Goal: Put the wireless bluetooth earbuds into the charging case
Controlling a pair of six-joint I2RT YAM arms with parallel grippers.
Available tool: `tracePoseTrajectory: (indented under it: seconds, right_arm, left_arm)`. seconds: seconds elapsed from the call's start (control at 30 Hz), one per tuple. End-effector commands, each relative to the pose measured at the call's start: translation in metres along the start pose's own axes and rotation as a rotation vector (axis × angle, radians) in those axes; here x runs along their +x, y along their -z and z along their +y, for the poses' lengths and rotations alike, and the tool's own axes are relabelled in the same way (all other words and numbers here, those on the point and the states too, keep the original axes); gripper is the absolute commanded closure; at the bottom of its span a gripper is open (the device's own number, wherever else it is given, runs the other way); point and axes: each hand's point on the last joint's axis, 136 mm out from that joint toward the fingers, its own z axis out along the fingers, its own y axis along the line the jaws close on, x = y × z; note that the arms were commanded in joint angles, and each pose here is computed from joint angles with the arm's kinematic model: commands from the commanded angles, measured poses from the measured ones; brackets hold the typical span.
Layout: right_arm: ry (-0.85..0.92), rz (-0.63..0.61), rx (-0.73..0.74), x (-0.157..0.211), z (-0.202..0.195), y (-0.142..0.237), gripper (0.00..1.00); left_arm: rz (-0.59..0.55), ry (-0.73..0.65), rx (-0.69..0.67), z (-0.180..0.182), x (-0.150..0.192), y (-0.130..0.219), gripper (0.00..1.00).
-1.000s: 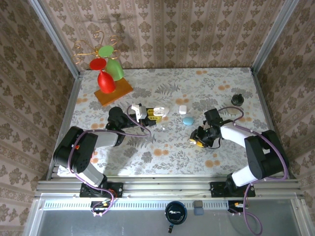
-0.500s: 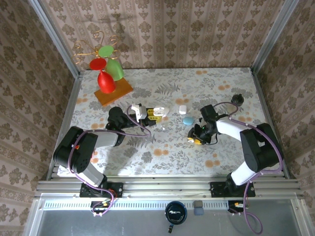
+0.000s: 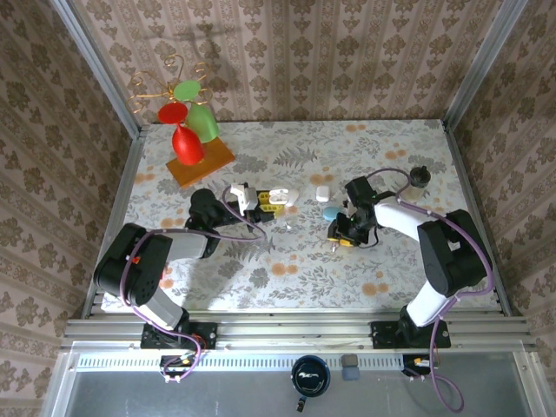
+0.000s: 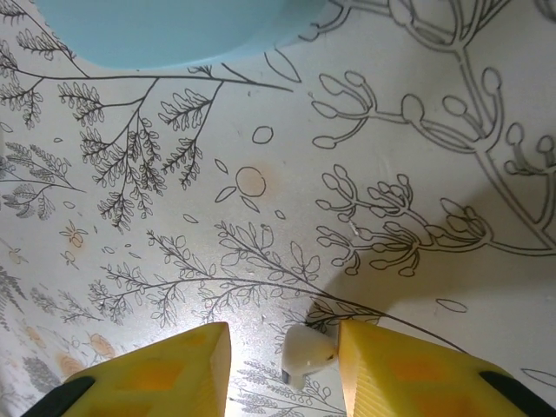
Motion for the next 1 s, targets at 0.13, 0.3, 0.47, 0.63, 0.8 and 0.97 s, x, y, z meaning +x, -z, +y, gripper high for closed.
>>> tracePoseTrajectory:
  seconds: [0.13, 0.3, 0.47, 0.63, 0.8, 0.97]
  right_arm:
    - [0.240, 0.135, 0.141, 0.017, -0.008, 0.011, 0.57]
    - [0.313, 0.227, 0.232, 0.020, -0.012, 0.011, 0.56]
    - [0.359, 0.269, 0.291, 0.015, -0.010, 0.004, 0.56]
    - [0.367, 0.301, 0.300, 0.012, -0.008, -0.004, 0.57]
    - [0.349, 0.343, 0.280, 0.015, -0.005, -0.013, 0.61]
    - [0.337, 0.341, 0.286, 0.016, -0.007, -0.013, 0.67]
  left_arm:
    - [-0.011, -0.045, 0.012, -0.002, -0.002, 0.002, 0.95]
    - [-0.012, -0.047, 0.013, -0.003, -0.003, 0.002, 0.95]
    - [-0.010, -0.039, 0.013, -0.003, -0.001, 0.002, 0.95]
    - [-0.011, -0.044, 0.013, -0.004, -0.002, 0.003, 0.95]
    - [-0.009, -0.041, 0.018, -0.005, -0.001, 0.003, 0.95]
    - [-0.008, -0.041, 0.019, -0.004, 0.000, 0.003, 0.95]
